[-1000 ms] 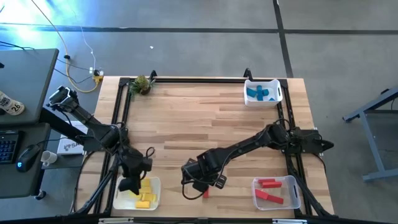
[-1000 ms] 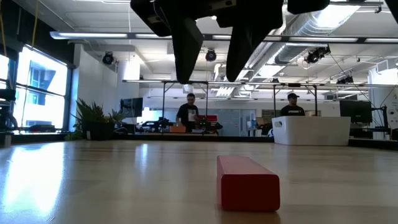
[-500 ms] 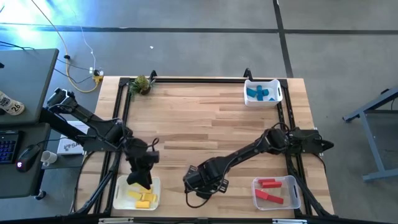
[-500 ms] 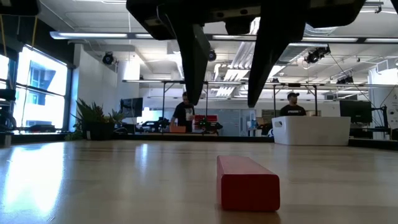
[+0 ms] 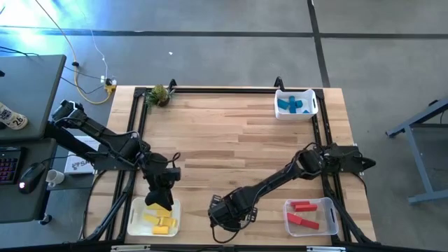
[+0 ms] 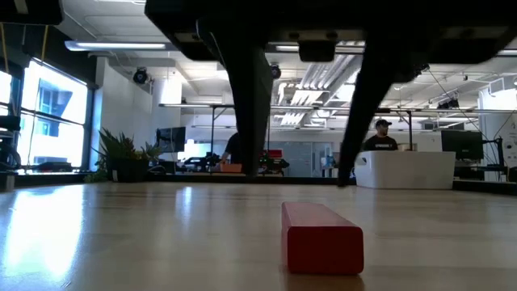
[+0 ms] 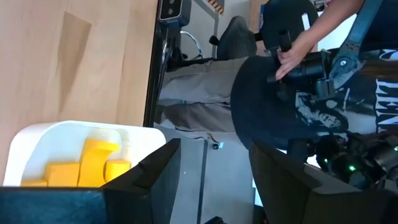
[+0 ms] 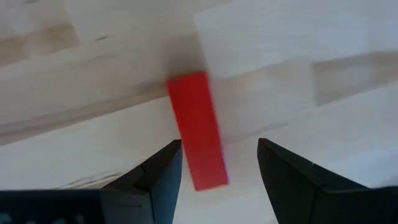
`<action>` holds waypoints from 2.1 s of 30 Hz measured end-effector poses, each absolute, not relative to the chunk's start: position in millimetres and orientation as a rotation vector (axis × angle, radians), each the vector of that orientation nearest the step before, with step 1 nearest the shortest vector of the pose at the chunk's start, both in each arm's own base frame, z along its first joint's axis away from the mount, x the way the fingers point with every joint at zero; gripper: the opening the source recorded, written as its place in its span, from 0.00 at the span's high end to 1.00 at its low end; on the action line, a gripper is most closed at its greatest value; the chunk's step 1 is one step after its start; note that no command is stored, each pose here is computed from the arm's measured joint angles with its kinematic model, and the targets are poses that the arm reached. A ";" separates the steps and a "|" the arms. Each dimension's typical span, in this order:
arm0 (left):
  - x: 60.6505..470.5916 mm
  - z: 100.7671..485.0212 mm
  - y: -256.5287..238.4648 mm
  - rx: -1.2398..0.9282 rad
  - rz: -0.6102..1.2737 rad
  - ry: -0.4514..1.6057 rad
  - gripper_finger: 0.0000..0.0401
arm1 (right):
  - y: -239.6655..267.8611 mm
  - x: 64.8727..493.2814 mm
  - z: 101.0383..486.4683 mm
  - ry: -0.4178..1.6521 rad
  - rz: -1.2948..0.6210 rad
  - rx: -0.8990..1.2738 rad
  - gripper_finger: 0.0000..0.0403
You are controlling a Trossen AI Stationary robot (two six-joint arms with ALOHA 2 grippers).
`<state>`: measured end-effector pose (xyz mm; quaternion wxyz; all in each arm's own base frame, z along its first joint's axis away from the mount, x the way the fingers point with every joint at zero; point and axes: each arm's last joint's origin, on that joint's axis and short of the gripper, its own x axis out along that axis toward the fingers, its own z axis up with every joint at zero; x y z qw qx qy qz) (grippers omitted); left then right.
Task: Sort & place blocks by color
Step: Put the red block into the transparent bin
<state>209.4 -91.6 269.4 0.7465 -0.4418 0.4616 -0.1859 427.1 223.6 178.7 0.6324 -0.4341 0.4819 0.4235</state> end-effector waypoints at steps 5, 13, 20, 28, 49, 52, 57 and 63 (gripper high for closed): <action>209.3 269.4 -91.7 -0.965 -0.408 1.010 0.56 | 229.3 426.0 166.0 1.129 0.976 -1.012 0.52; 209.3 269.4 -91.8 -0.934 -0.424 1.000 0.56 | 226.9 429.3 157.1 1.166 0.942 -0.952 0.52; 209.3 269.5 -91.7 -0.935 -0.424 0.999 0.56 | 224.2 431.4 143.4 1.216 0.946 -0.936 0.52; 209.4 269.3 -91.7 -0.933 -0.420 0.997 0.56 | 224.6 430.6 142.0 1.303 0.791 -0.737 0.76; 212.7 268.1 -87.5 -0.821 -0.284 0.879 0.56 | 240.8 412.2 167.5 1.534 -0.003 -0.128 0.82; 213.4 267.9 -86.6 -0.792 -0.261 0.856 0.56 | 245.7 399.7 172.9 1.577 -0.095 -0.170 0.82; 213.5 268.0 -86.5 -0.779 -0.262 0.851 0.56 | 256.5 376.8 178.7 1.656 -0.188 -0.242 0.82; 213.5 268.1 -86.5 -0.760 -0.271 0.846 0.56 | 269.3 365.7 187.4 1.597 -0.231 -0.232 0.82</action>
